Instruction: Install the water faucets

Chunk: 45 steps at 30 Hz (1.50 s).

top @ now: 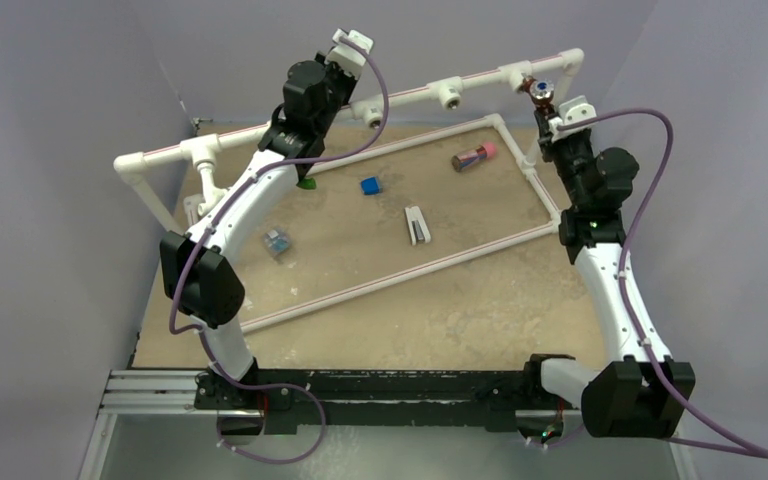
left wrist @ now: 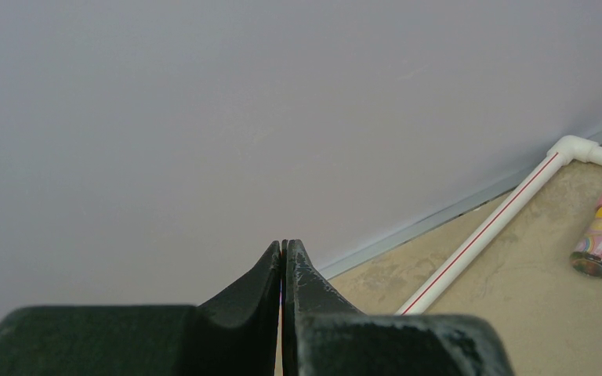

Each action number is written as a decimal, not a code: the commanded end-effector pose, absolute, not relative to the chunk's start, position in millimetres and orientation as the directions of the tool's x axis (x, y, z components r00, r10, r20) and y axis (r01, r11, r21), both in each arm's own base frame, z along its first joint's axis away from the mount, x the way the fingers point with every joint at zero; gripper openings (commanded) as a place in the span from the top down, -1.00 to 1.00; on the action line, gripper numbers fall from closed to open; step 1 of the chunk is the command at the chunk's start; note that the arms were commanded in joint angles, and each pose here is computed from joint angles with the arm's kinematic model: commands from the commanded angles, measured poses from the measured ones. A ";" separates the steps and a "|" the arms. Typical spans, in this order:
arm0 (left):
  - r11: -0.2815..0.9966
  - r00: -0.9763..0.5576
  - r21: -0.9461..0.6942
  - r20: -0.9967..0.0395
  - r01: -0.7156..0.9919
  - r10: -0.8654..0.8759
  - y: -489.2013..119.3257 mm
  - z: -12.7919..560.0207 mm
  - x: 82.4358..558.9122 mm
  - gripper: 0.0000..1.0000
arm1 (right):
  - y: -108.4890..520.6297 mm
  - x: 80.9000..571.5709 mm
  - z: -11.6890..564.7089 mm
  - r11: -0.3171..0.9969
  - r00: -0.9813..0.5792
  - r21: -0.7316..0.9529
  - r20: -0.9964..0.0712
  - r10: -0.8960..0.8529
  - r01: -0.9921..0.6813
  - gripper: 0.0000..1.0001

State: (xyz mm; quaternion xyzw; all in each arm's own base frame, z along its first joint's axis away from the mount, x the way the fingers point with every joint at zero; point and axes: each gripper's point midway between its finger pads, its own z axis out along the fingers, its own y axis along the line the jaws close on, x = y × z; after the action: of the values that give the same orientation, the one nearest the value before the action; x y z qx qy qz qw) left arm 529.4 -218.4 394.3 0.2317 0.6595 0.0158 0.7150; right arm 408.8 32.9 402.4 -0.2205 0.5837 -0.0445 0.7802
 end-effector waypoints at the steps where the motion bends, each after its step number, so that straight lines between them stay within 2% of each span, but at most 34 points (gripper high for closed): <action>1: 0.796 -0.034 0.315 -0.922 0.517 0.386 -271.2 306.7 503.3 1.00 | 46.1 405.3 425.6 0.900 0.417 -0.382 -0.868 -0.270 -0.212 1.00; 6: 0.794 -0.035 0.314 -0.921 0.521 0.387 -272.9 304.6 503.4 1.00 | 47.4 397.5 402.6 0.860 0.406 -0.463 -0.843 -0.353 -0.213 1.00; 14: 0.792 -0.034 0.314 -0.921 0.523 0.388 -273.9 304.6 502.8 1.00 | 35.8 387.9 384.2 0.801 0.400 -0.585 -0.769 -0.499 -0.126 1.00; 32: 0.791 -0.031 0.321 -0.919 0.520 0.393 -273.5 304.3 502.5 1.00 | 33.9 397.2 419.9 0.744 0.446 -0.666 -0.685 -0.576 -0.063 1.00; 45: 0.788 -0.029 0.326 -0.917 0.522 0.398 -273.8 302.8 503.6 1.00 | 36.4 412.4 411.1 0.733 0.432 -0.674 -0.690 -0.580 -0.093 1.00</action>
State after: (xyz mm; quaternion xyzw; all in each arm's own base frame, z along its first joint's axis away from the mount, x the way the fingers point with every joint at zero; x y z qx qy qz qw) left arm 528.2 -219.6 394.5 0.2386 0.6560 0.0203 0.7158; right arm 410.2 32.2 383.9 -0.3242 0.5445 -0.1458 0.7597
